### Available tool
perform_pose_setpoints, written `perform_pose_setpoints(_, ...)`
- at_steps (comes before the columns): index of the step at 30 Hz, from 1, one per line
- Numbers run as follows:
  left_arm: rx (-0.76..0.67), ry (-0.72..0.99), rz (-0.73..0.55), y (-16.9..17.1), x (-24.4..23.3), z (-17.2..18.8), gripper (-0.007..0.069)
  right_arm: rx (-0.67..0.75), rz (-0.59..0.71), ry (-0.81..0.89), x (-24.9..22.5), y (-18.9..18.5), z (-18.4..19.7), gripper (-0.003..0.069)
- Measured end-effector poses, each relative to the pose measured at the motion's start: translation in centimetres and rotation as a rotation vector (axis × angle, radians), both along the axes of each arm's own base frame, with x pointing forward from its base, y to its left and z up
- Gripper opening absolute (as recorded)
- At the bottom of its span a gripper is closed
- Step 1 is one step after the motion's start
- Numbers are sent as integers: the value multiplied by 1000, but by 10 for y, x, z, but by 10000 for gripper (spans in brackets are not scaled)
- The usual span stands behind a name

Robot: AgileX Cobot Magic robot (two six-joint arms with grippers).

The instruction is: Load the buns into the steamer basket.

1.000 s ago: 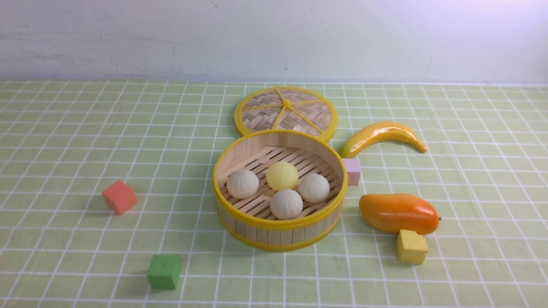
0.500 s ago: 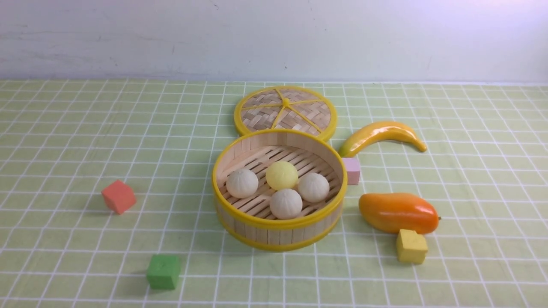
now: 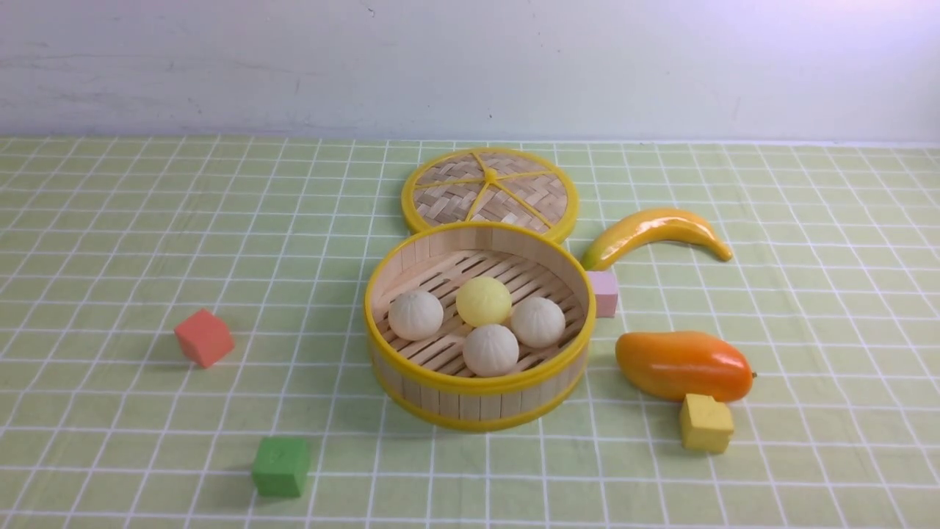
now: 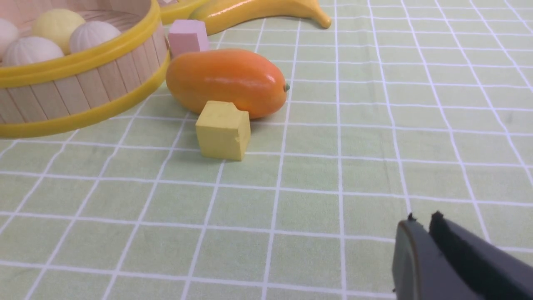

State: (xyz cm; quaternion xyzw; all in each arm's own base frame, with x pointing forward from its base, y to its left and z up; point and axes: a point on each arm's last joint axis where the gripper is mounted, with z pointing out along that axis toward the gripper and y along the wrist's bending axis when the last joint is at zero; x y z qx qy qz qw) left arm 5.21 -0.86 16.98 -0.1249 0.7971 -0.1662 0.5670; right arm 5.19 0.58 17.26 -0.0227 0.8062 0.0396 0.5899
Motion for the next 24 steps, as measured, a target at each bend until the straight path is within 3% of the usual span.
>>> perform_pose_setpoints(24,0,0,0,0,0,0,-13,0,0,0,0,0,0,83)
